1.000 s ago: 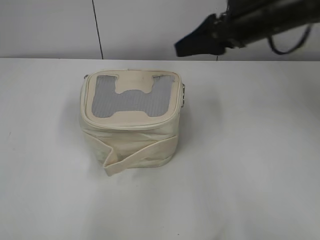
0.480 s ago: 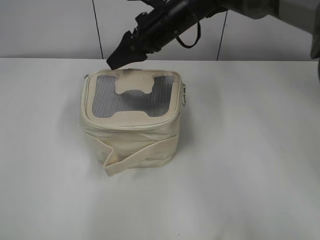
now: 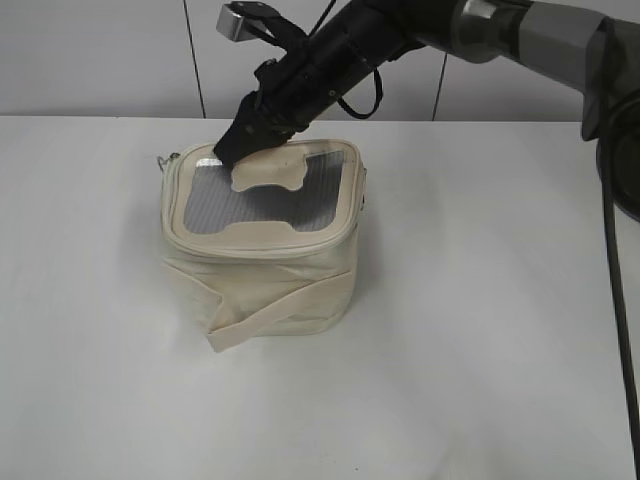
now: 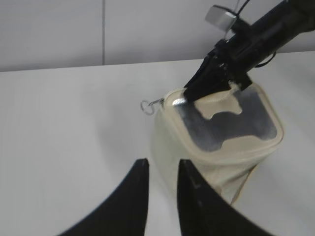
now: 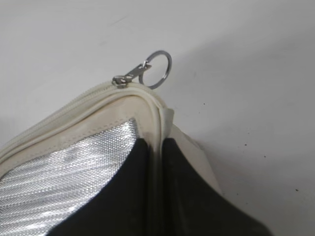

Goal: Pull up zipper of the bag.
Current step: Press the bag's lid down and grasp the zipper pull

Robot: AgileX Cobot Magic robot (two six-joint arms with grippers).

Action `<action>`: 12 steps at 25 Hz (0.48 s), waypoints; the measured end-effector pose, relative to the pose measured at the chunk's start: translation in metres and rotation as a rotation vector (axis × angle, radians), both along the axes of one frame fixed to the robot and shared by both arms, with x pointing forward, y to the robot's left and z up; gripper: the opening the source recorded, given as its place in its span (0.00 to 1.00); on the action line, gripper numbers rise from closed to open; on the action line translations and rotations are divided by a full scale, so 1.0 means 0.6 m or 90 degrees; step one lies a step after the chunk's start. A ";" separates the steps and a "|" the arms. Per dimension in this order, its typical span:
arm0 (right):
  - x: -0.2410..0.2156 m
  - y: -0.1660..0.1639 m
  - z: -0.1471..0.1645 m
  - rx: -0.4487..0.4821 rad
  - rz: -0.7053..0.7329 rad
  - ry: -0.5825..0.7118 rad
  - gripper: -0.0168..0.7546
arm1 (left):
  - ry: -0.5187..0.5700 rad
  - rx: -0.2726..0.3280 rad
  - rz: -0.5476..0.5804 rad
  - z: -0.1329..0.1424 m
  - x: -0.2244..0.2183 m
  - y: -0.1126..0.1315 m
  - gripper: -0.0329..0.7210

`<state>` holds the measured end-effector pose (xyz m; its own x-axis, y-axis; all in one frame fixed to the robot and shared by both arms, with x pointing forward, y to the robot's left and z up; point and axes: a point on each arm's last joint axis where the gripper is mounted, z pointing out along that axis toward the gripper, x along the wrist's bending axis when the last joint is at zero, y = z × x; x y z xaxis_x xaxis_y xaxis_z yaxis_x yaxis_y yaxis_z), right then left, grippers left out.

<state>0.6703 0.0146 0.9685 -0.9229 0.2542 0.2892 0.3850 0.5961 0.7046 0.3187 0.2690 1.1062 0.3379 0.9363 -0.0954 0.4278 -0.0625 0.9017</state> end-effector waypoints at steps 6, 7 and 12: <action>0.000 0.000 0.000 -0.001 -0.002 0.002 0.10 | 0.044 0.024 -0.026 -0.029 0.179 -0.058 0.25; 0.000 0.000 0.000 -0.001 -0.001 0.002 0.10 | 0.062 0.040 -0.025 -0.040 0.205 -0.058 0.24; 0.000 0.000 0.000 -0.002 -0.005 0.005 0.10 | 0.160 -0.060 -0.106 -0.078 0.322 -0.028 0.22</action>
